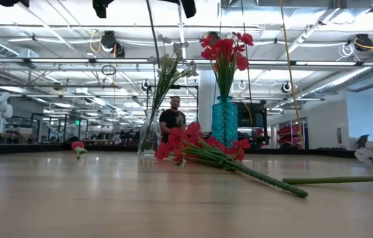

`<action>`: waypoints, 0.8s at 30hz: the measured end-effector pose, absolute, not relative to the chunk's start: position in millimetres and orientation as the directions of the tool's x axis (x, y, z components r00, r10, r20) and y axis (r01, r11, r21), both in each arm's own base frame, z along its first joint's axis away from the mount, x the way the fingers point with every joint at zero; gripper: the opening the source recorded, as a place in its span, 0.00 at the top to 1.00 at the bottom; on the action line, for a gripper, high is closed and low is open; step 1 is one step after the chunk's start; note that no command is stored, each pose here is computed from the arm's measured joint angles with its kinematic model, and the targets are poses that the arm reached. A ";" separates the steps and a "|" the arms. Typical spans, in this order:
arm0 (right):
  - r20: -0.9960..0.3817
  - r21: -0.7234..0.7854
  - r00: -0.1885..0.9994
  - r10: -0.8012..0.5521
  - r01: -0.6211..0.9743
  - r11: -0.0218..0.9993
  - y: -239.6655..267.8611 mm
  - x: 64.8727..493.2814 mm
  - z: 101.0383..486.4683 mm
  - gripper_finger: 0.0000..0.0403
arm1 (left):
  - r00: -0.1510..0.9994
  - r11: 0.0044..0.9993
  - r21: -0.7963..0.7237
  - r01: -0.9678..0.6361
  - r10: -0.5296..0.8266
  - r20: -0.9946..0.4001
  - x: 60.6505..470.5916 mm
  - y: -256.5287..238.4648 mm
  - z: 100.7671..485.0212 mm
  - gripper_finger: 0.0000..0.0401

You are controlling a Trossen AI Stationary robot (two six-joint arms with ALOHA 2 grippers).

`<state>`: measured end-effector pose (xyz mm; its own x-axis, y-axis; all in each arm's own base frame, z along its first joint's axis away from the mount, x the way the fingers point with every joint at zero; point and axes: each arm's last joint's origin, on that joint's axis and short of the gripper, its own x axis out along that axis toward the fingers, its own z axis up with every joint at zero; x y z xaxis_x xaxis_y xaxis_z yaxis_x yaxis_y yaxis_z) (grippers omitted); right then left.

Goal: Sort flowers into vase by color
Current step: Put the yellow tulip into the transparent vase

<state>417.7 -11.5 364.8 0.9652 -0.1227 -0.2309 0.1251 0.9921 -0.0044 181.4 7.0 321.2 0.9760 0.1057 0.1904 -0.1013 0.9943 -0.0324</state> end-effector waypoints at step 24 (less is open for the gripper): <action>-0.264 0.019 0.960 -0.095 0.103 0.994 -10.1 425.8 351.7 1.00 | 0.976 0.992 -0.086 -0.094 0.109 0.186 200.5 7.7 313.6 0.72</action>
